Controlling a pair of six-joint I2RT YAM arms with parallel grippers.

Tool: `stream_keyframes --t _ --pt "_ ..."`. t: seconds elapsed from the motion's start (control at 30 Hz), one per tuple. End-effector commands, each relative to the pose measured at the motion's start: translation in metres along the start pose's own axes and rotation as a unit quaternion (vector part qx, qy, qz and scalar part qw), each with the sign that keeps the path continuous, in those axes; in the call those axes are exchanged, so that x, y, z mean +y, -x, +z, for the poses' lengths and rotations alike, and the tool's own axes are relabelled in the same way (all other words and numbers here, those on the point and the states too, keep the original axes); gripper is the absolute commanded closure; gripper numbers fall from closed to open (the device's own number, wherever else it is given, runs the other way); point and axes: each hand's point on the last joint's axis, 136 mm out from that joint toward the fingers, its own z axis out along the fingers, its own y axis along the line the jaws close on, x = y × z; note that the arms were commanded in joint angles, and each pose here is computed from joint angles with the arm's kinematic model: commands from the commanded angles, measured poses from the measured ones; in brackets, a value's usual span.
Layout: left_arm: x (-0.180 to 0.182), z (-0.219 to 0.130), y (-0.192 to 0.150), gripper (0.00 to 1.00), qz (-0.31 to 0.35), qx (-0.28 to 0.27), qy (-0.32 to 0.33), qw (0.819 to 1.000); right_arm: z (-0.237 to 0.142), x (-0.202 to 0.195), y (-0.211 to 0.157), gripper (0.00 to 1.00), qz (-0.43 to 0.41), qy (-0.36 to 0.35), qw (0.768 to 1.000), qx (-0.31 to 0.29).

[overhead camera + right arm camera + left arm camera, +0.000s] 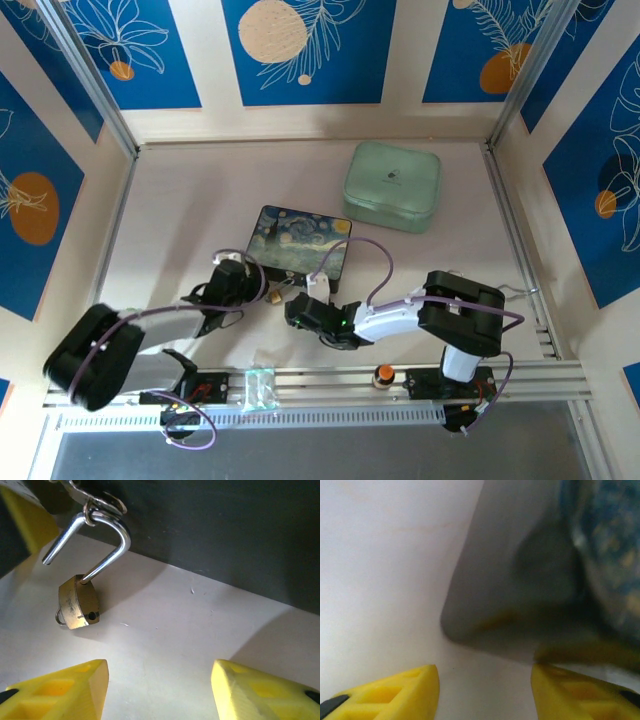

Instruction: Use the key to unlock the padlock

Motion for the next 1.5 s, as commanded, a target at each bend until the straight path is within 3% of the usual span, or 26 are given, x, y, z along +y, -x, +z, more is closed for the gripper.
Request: stream_keyframes --t 0.0,0.23,0.4,0.57,0.67,0.97,1.3,1.47 --pt "-0.005 0.011 -0.024 0.48 0.013 0.037 -0.008 0.999 0.000 -0.023 -0.009 0.42 0.003 -0.038 0.999 0.008" --pt "-0.007 0.007 -0.059 0.61 0.057 0.070 0.013 0.996 0.002 -0.023 -0.010 0.42 0.014 -0.045 0.999 0.011" --pt "-0.006 0.003 -0.083 0.67 0.049 0.087 0.000 0.995 0.005 -0.025 -0.008 0.42 0.027 -0.041 0.999 0.014" --pt "-0.020 0.001 -0.092 0.73 0.048 0.094 -0.027 0.994 0.012 -0.002 -0.003 0.41 0.035 0.057 0.998 0.016" --pt "-0.032 0.001 -0.095 0.80 0.038 0.097 -0.056 0.993 0.014 0.009 0.001 0.41 0.025 0.081 0.996 0.015" --pt "-0.042 -0.006 -0.102 0.92 0.031 0.101 -0.071 0.992 0.023 -0.008 0.003 0.41 0.020 -0.024 0.999 0.024" --pt "-0.028 -0.020 -0.090 0.91 0.040 0.078 -0.030 0.996 0.027 -0.013 -0.005 0.44 0.022 -0.033 0.999 0.033" --pt "-0.019 -0.032 -0.072 0.91 0.044 0.048 -0.008 0.998 0.034 -0.017 -0.011 0.47 -0.041 -0.080 0.995 0.038"
